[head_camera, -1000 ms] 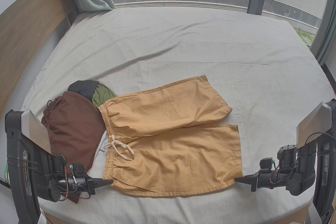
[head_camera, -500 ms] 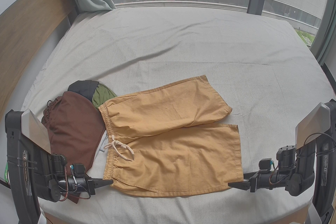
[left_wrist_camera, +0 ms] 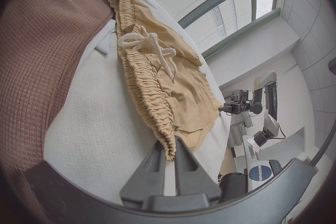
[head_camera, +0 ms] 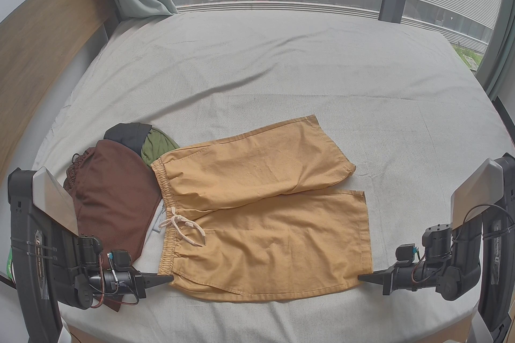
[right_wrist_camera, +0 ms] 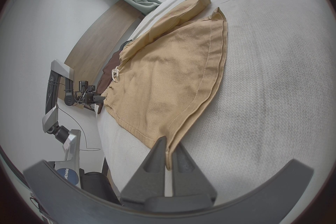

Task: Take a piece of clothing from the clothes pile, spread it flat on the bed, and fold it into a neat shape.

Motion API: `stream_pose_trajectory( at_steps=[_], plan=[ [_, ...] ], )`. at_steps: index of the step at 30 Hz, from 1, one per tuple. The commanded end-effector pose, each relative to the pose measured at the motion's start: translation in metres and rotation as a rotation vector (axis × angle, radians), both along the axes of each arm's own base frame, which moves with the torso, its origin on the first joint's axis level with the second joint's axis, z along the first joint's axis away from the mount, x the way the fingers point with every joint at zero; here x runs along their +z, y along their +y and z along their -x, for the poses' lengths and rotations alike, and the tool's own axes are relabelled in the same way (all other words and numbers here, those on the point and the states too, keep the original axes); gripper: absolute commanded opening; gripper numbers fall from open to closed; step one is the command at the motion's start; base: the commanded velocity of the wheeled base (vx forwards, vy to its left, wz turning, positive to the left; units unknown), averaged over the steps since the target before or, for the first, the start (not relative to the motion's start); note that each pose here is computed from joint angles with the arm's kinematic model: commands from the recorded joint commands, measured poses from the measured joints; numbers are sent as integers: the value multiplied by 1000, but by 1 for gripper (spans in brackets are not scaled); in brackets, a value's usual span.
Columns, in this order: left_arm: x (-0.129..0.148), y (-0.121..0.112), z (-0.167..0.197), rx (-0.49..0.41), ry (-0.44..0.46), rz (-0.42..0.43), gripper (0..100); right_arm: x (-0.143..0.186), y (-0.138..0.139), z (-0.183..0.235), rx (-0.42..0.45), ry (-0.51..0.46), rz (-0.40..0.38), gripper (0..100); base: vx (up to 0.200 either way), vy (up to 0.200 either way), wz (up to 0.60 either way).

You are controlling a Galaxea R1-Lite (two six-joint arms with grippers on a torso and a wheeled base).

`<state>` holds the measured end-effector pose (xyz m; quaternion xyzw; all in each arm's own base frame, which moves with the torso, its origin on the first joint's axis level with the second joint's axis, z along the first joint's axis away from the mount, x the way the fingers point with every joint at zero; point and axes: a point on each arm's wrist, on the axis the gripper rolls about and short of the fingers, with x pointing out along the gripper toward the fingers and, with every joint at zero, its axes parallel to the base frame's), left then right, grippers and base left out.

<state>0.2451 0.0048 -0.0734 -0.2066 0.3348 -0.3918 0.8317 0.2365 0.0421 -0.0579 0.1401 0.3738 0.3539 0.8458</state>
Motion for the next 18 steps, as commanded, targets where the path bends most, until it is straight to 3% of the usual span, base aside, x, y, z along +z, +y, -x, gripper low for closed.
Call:
stream_pose_trajectory(
  at_steps=[1, 18],
  plan=[
    [0, 1, 0, 2, -2, 0, 0, 0, 0, 0, -1, 0, -1, 0, 0, 0, 0],
    [16, 5, 22, 26, 51, 20, 0, 5, -1, 17, 22, 32, 16, 0, 0, 0, 0]
  ],
)
